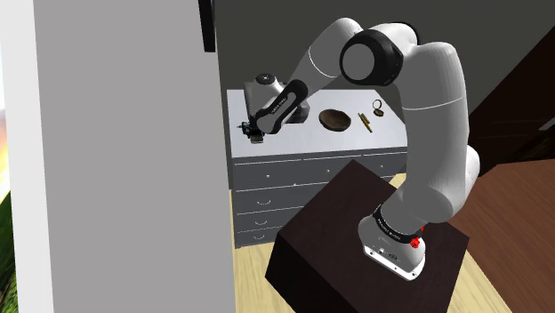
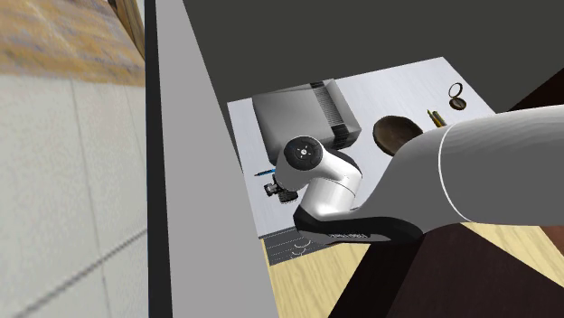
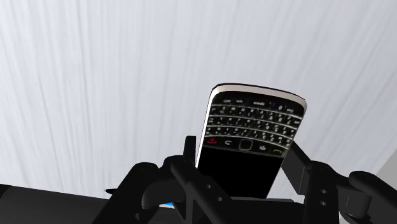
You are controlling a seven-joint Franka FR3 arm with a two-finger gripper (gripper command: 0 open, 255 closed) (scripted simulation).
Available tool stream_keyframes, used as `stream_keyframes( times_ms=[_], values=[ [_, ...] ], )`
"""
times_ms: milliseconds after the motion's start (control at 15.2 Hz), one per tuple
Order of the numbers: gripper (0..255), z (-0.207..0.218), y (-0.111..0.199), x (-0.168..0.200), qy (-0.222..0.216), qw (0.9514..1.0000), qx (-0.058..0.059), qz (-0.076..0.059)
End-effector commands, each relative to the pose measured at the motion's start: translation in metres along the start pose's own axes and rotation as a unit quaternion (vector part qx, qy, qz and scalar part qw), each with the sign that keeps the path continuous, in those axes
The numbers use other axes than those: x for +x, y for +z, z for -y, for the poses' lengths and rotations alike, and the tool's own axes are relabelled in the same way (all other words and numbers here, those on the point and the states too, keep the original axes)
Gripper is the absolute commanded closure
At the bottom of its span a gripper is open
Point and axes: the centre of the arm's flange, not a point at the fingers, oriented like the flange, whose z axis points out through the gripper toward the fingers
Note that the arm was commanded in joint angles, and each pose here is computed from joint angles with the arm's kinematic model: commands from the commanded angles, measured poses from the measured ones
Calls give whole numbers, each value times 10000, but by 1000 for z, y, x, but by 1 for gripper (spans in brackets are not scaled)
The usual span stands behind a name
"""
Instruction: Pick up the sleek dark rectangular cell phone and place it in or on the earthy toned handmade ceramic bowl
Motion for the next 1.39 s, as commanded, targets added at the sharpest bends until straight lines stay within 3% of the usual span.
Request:
stream_keyframes(
  times_ms=[0,396,1320],
  values=[
    [255,-1,1,0,5,10000,-8,8],
    [255,-1,1,0,4,10000,-8,8],
    [255,-1,-71,16,4,10000,-8,8]
  ],
)
